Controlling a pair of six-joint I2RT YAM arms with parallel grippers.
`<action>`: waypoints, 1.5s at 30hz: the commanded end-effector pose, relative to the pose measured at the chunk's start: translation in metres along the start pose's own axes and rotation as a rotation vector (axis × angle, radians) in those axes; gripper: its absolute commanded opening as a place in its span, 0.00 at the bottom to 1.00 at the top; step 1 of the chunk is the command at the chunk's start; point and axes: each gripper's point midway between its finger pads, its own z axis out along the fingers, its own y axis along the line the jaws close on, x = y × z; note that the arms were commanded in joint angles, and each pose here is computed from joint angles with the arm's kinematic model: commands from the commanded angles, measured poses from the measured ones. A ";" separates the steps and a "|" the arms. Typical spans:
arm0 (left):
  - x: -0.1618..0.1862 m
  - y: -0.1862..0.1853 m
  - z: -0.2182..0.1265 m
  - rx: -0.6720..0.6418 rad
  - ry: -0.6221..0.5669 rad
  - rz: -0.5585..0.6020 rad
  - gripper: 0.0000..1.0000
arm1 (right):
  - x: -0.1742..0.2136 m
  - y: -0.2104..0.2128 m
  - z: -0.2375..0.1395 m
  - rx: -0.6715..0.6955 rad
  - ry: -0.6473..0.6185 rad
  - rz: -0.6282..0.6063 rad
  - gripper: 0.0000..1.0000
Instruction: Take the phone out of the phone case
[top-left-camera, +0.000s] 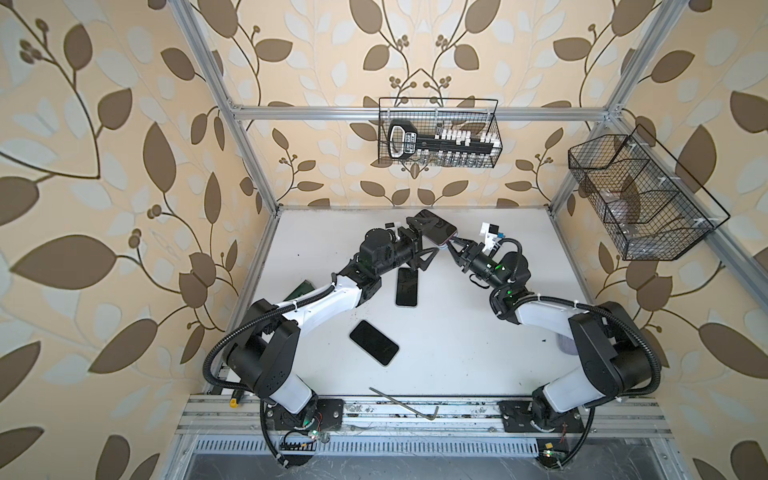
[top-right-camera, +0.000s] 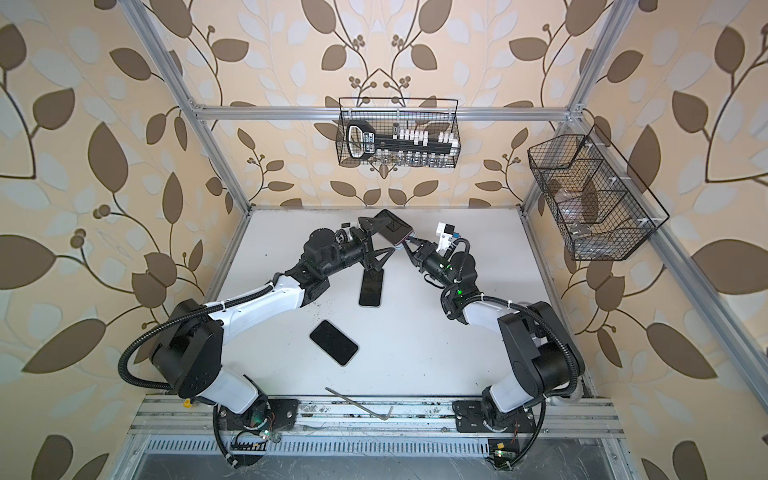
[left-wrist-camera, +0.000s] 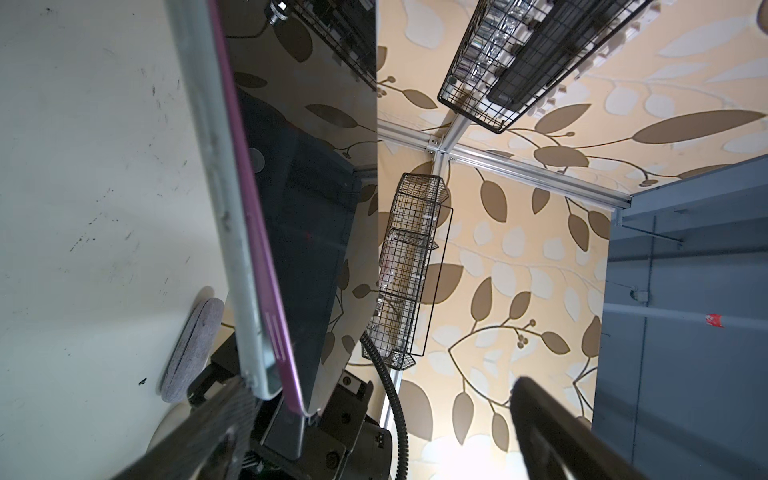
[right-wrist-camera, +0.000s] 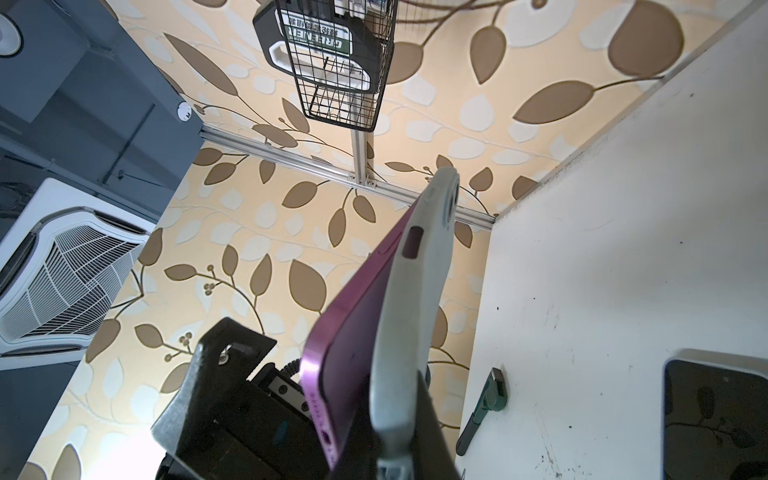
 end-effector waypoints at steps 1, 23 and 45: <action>0.020 -0.043 0.002 0.124 0.064 0.036 0.97 | 0.009 0.023 0.003 -0.083 0.032 -0.047 0.00; 0.021 -0.052 -0.007 0.109 0.032 0.078 0.95 | 0.016 0.003 -0.009 0.012 0.035 -0.124 0.00; 0.006 -0.021 0.006 0.079 0.020 0.053 0.26 | 0.021 0.022 -0.011 -0.027 0.028 -0.114 0.00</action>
